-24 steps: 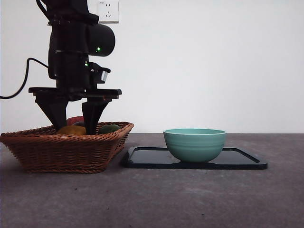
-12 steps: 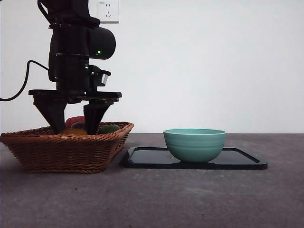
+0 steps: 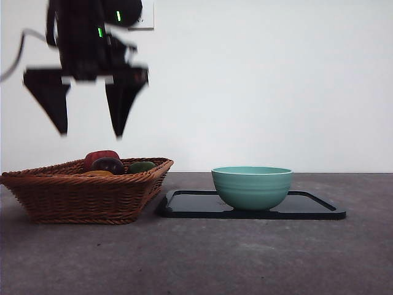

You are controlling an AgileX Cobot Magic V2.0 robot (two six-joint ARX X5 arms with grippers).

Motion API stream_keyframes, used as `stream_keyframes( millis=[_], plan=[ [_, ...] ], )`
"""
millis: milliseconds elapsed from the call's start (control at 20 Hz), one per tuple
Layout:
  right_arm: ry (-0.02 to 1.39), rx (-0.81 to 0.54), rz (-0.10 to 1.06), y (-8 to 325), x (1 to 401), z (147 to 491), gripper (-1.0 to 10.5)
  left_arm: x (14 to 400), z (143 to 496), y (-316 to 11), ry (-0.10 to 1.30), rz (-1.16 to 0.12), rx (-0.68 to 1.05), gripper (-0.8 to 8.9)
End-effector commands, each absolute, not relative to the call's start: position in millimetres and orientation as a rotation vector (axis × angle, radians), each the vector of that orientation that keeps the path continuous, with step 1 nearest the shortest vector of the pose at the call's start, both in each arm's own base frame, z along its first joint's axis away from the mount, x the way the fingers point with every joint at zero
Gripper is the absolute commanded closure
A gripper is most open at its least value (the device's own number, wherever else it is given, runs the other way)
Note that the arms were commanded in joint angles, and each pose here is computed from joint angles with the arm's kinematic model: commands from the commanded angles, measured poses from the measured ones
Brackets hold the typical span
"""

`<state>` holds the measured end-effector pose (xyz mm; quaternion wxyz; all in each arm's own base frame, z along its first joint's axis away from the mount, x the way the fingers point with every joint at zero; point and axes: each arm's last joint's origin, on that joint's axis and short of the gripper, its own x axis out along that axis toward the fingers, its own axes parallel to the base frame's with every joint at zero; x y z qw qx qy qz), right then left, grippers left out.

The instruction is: Pick up the wifruite, put it on the bowl, pick up the plate, put it on desk

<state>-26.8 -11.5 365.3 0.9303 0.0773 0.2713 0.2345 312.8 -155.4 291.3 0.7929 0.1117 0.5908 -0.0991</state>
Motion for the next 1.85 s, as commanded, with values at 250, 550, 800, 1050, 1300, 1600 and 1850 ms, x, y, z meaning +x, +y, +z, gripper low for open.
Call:
stream_keyframes(
  millis=[250,550,800,1050,1300,1600,1850],
  plan=[
    [0.617,0.154,0.469,-14,-31,362,3.5,238,387,-135,0.984,-0.322,0.195,3.13],
    [0.617,0.154,0.47,-14,-31,362,3.5,149,437,-111,0.794,-0.485,0.218,3.11],
    [0.616,0.153,0.469,-14,-31,362,3.5,97,435,-85,0.749,-0.609,0.208,3.04],
    [0.616,0.154,0.47,-14,-31,362,3.5,63,395,-58,0.699,-0.716,0.204,2.11],
    [0.622,0.173,0.463,-14,-31,362,3.5,37,366,-37,0.598,-0.773,0.151,2.12],
    [0.586,0.188,0.469,-13,-29,365,3.5,27,362,-28,0.548,-0.791,0.125,2.12],
    [0.504,0.229,0.482,-10,-23,374,3.5,26,365,-31,0.539,-0.891,0.074,2.12]
  ],
)
